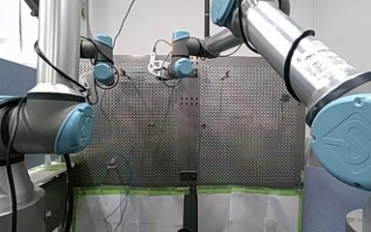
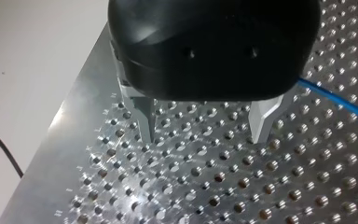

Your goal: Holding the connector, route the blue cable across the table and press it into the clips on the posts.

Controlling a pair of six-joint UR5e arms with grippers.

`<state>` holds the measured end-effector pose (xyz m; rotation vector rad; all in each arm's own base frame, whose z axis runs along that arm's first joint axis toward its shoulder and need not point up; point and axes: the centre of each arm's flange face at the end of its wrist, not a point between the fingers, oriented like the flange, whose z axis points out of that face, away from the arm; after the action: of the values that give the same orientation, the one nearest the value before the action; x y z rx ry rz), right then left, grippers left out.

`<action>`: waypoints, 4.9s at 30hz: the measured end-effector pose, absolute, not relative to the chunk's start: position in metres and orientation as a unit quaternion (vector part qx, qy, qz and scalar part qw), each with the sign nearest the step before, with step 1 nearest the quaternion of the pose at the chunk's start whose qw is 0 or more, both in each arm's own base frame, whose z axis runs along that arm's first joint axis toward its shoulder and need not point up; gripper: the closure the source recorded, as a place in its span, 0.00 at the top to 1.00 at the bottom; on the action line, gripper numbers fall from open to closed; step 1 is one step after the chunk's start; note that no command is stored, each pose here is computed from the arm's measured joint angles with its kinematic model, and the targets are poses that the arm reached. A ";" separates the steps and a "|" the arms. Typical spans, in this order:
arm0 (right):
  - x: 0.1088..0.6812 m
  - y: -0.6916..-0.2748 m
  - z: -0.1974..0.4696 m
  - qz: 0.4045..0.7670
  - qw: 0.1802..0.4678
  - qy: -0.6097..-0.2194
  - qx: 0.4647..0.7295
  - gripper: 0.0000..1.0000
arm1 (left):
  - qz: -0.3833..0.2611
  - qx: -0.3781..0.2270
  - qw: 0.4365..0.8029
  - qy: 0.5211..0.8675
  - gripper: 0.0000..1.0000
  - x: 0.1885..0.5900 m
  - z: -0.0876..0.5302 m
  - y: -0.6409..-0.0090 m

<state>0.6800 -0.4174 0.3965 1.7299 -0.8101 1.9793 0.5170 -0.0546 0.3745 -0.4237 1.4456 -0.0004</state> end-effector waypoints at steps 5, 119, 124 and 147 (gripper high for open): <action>0.681 -0.414 0.395 0.701 0.196 -0.292 0.620 0.00 | 0.000 -0.191 0.715 0.673 1.00 0.504 0.373 -0.062; 0.671 -0.420 0.389 0.679 0.205 -0.316 0.631 0.00 | -0.006 -0.101 0.692 0.714 0.39 0.529 0.402 -0.150; 0.672 -0.417 0.389 0.677 0.203 -0.315 0.633 0.00 | 0.000 -0.105 0.689 0.717 0.50 0.527 0.402 -0.150; 0.674 -0.410 0.383 0.672 0.199 -0.315 0.640 0.00 | 0.025 -0.112 0.675 0.729 0.00 0.509 0.384 -0.152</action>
<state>0.6742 -0.4101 0.3832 1.7897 -0.8804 1.8812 0.5087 -0.1525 0.3836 -0.2517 1.6393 0.0553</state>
